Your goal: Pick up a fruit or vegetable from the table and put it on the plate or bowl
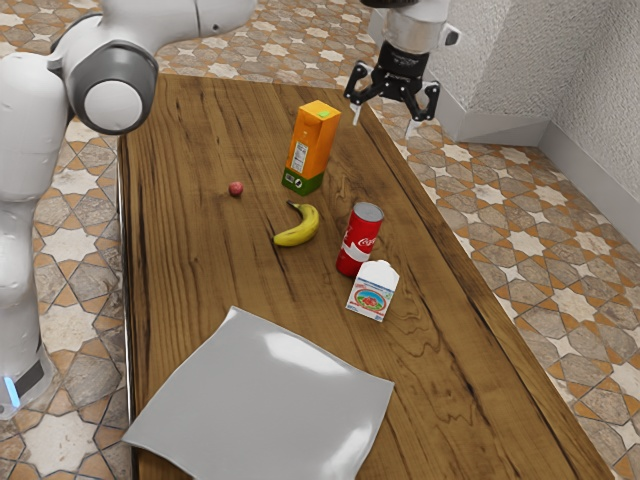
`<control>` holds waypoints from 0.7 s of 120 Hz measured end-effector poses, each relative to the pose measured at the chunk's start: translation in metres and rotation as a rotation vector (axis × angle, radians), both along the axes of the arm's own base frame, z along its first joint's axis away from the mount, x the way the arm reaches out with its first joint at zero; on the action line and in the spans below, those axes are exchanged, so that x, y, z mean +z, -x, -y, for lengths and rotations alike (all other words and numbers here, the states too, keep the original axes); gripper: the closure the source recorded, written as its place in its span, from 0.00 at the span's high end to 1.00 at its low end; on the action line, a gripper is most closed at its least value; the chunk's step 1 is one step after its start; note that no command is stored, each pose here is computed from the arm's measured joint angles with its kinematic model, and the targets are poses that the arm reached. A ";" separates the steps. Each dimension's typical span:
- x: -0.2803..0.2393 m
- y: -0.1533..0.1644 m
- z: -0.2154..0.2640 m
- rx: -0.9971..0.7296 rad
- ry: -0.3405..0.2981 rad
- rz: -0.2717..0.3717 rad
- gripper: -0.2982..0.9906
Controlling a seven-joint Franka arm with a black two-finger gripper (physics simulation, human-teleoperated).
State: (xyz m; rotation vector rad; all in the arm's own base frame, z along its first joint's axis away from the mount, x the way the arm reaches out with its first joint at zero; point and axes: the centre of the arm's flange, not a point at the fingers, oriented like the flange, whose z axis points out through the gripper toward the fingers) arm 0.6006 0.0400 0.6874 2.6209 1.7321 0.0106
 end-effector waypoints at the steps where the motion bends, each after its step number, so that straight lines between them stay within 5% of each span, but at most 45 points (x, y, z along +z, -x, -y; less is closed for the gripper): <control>1: 0.000 0.000 0.000 0.006 -0.001 0.000 0.77; 26: -0.021 -0.012 -0.003 0.127 -0.003 -0.015 0.77; 46: -0.060 0.018 0.007 0.163 -0.009 -0.061 0.77; 84: -0.072 0.030 0.020 0.141 -0.014 0.064 0.77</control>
